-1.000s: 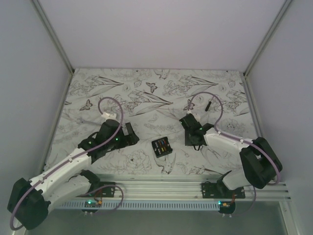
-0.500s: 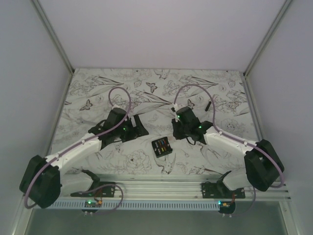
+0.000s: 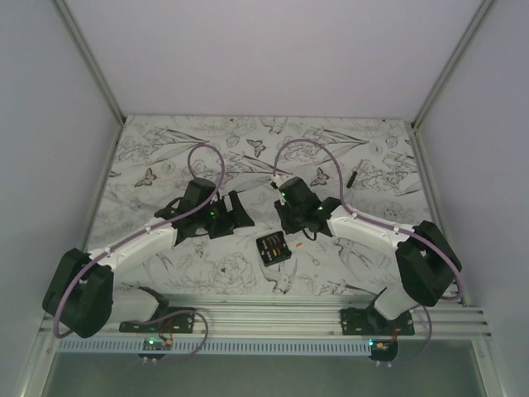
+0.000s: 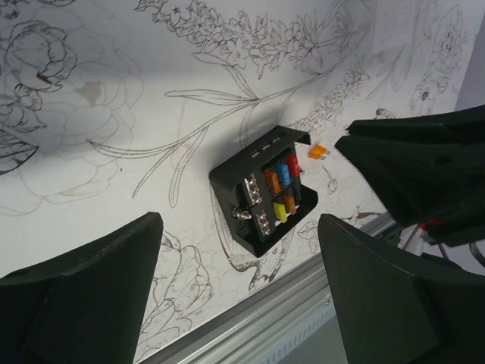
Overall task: Snap on the fuse box
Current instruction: Pick up the fuse from the center of the board.
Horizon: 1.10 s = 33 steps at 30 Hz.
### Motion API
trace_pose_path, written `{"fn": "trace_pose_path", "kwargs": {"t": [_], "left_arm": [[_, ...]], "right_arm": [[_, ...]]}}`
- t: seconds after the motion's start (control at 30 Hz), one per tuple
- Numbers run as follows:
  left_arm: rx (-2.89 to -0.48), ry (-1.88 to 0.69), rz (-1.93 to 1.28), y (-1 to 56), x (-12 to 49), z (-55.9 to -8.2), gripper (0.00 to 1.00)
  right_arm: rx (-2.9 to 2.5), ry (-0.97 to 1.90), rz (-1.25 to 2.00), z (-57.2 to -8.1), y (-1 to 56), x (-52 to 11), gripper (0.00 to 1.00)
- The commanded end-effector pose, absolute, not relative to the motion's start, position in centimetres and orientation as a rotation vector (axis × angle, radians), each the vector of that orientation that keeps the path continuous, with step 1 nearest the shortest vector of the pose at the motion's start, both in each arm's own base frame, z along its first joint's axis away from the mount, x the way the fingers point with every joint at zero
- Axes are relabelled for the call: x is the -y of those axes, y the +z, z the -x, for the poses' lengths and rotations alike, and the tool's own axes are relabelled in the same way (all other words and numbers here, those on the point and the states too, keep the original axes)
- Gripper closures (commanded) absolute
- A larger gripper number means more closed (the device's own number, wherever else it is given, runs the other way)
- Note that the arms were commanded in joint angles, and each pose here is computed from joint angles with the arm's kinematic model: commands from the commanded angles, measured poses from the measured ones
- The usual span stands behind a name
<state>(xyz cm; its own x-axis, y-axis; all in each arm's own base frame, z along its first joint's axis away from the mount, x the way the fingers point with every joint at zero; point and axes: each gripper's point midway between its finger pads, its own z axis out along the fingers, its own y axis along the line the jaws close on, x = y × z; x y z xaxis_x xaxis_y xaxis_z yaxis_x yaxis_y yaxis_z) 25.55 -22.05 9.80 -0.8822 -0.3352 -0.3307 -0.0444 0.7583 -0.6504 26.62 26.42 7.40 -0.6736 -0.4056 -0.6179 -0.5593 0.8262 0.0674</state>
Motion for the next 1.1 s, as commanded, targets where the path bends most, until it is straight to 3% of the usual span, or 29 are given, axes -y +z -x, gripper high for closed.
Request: {"fn": "trace_pose_path", "kwargs": {"t": [0.0,0.23,0.43,1.07], "left_arm": [[-2.515,-0.896,0.276,9.5,21.2,-25.1,0.12],[-2.531,-0.890,0.265,9.1,21.2,-24.9,0.11],[-2.518,-0.867,0.261,9.1,20.7,-24.9,0.10],[-2.507,-0.846,0.243,9.3,20.2,-24.4,0.08]], "right_arm": [[-2.501,0.150,0.536,-26.3,6.6,-22.3,0.70],[-2.583,0.119,0.466,-24.4,5.8,-20.7,0.63],[-2.651,0.110,0.185,-23.5,5.1,-20.2,0.59],[-2.665,0.177,-0.041,-24.2,2.3,-21.9,0.65]]}}
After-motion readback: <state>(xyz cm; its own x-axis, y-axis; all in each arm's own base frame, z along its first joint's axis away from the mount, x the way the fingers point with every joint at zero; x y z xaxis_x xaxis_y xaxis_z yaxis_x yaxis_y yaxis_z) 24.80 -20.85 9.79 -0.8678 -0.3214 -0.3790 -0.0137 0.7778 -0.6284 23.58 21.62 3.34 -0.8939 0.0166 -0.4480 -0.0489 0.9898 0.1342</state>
